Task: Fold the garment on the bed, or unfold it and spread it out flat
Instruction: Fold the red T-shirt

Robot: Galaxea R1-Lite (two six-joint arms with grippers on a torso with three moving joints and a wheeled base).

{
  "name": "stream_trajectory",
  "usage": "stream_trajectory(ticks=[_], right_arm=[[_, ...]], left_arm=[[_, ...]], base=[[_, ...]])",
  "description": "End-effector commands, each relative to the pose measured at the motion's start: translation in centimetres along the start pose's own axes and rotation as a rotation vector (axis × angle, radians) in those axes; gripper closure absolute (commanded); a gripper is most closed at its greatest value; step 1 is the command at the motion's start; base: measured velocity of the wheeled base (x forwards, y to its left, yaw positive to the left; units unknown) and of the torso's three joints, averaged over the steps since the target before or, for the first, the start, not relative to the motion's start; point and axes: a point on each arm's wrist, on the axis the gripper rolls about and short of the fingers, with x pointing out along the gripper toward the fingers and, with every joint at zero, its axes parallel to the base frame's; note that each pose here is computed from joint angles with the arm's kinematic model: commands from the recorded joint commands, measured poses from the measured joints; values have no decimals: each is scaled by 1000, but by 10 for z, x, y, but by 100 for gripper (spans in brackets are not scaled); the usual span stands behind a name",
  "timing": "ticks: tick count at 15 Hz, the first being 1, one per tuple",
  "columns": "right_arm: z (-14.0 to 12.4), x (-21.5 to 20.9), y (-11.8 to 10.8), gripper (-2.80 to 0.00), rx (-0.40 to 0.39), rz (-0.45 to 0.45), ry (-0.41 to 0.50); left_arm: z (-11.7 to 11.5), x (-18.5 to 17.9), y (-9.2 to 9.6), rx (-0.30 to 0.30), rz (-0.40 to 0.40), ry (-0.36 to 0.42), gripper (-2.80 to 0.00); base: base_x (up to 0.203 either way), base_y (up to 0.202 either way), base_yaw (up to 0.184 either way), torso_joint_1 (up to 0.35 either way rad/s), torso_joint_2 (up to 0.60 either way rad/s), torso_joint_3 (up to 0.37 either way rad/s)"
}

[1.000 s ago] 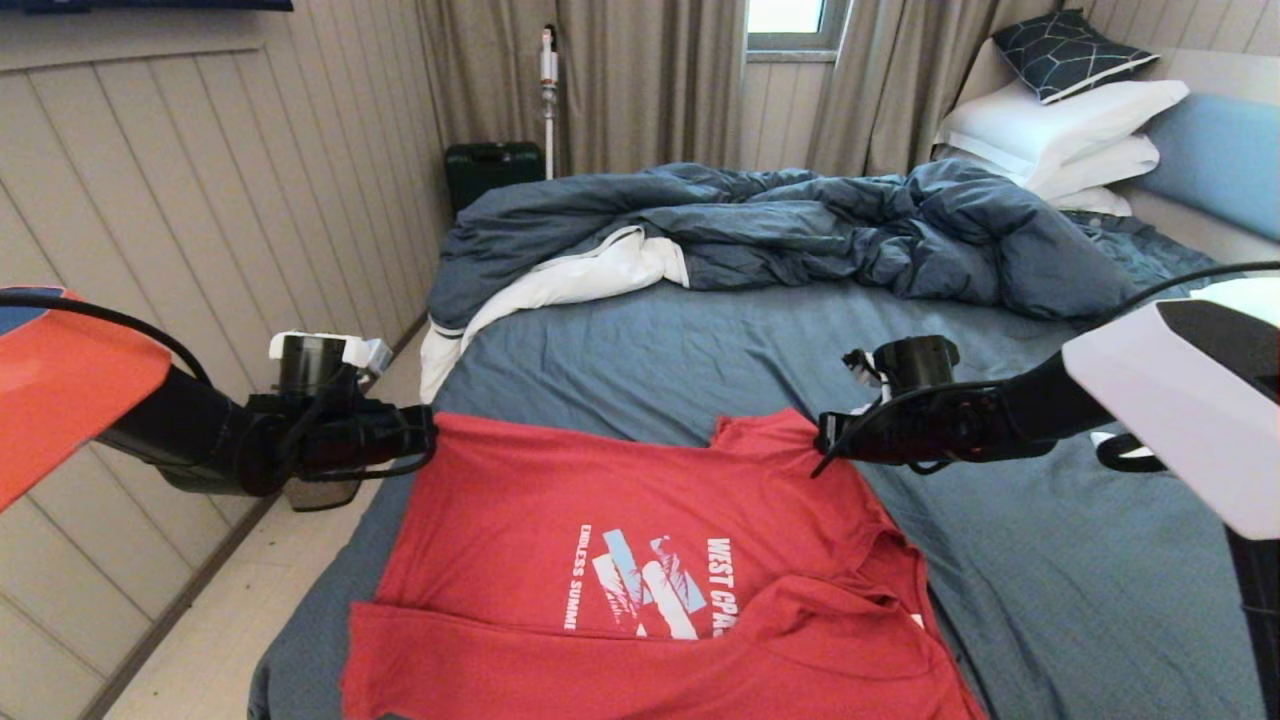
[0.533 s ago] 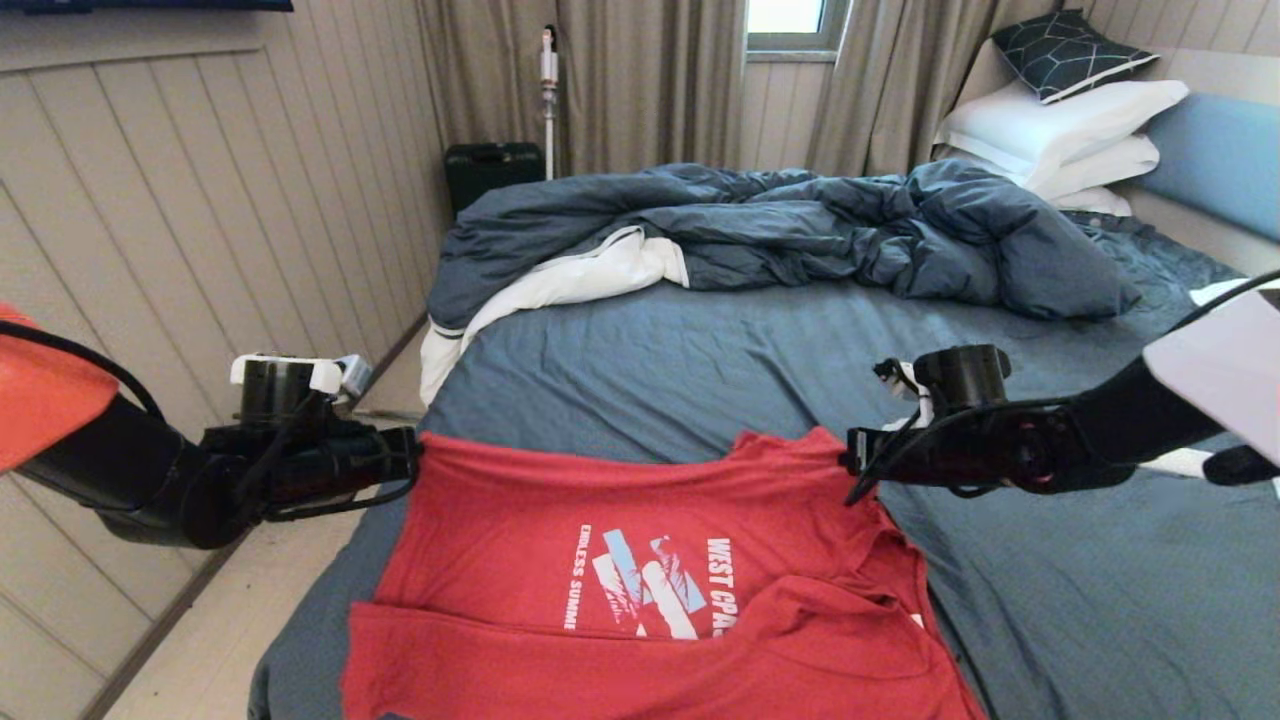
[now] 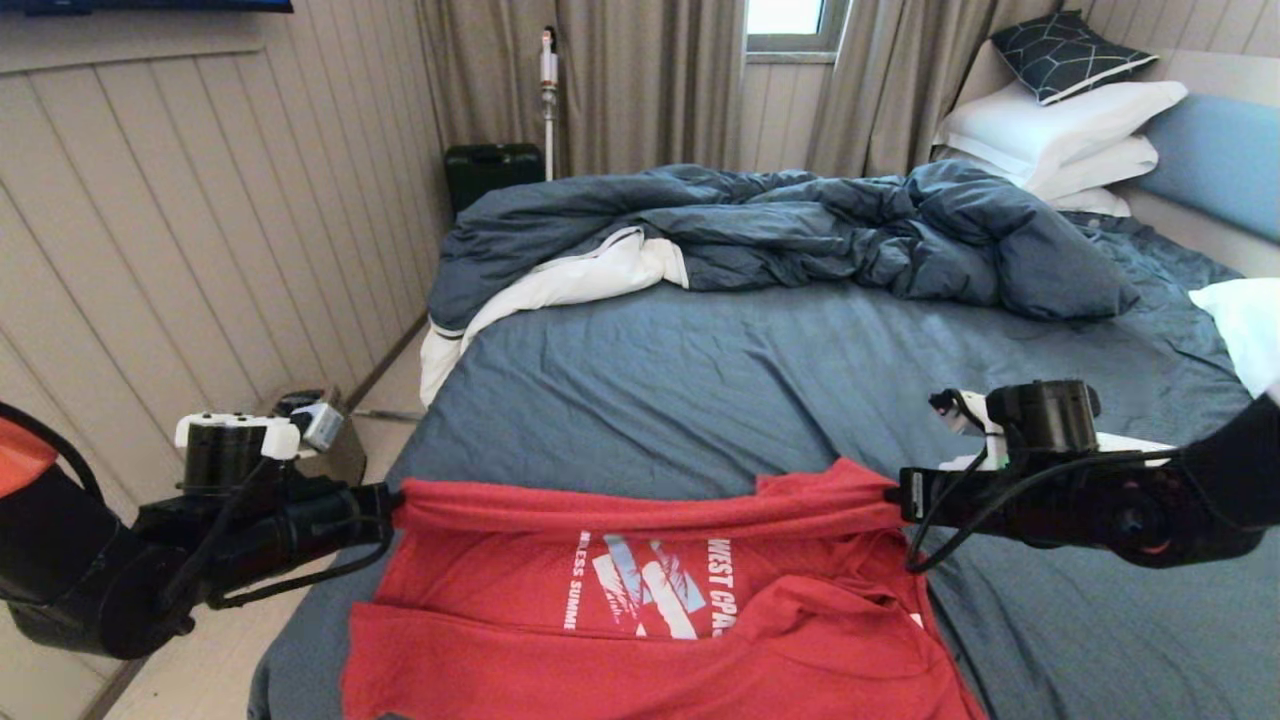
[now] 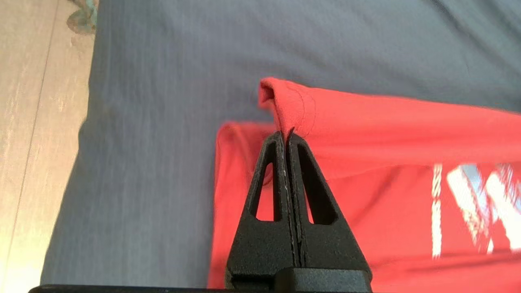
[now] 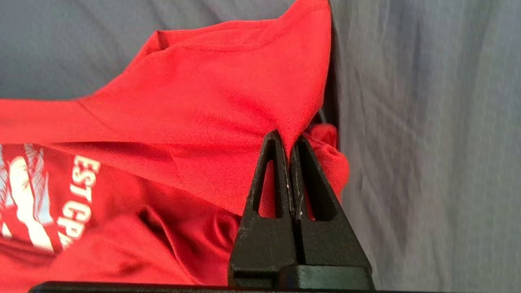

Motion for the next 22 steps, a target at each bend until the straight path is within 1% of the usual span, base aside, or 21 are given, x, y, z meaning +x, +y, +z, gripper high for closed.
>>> stream_trajectory(ticks=[1, 3, 6, 8, 10, 11, 12, 14, 16, 19, 21, 22], right_arm=[[-7, -5, 0, 0, 0, 2, -4], [-17, -7, -1, 0, -1, 0, 7], [-22, -7, -2, 0, 0, -2, 23], [-31, -8, -2, 0, -18, -2, 55], [-33, -9, -2, 0, -17, -3, 61], [-35, -8, -2, 0, -15, -4, 68], [-35, -8, -3, -280, -15, -7, 70], [-36, -10, -3, -280, -14, -9, 69], [-35, -17, -2, -280, -18, -8, 55], [-30, -27, -3, -280, -17, -12, 22], [-15, -38, -1, -280, -22, -8, -46], [-10, -38, -1, -280, -23, -5, -60]], left_arm=[[-10, -6, 1, -4, 1, 10, 0], [-21, -8, 3, -8, 3, 28, 0], [-23, -9, 4, -8, 1, 31, 0], [-29, -13, 4, -11, 6, 53, 0], [-33, -14, 5, -11, 12, 68, 0], [-36, -16, 5, 3, 13, 73, -280], [-38, -18, 5, 20, 10, 72, -280], [-39, -20, 5, 22, -1, 79, -280], [-38, -23, 4, 23, -12, 65, -280], [-31, -33, 1, 29, -19, 22, -280], [-20, -42, -3, 33, -29, -30, -280], [-15, -42, -4, 31, -28, -41, -280]], base=[[0, 0, 0, 0, 0, 0], [0, 0, 0, 0, 0, 0], [0, 0, 0, 0, 0, 0], [0, 0, 0, 0, 0, 0], [0, 0, 0, 0, 0, 0], [0, 0, 0, 0, 0, 0], [0, 0, 0, 0, 0, 0], [0, 0, 0, 0, 0, 0], [0, 0, 0, 0, 0, 0], [0, 0, 0, 0, 0, 0], [0, 0, 0, 0, 0, 0], [0, 0, 0, 0, 0, 0]])
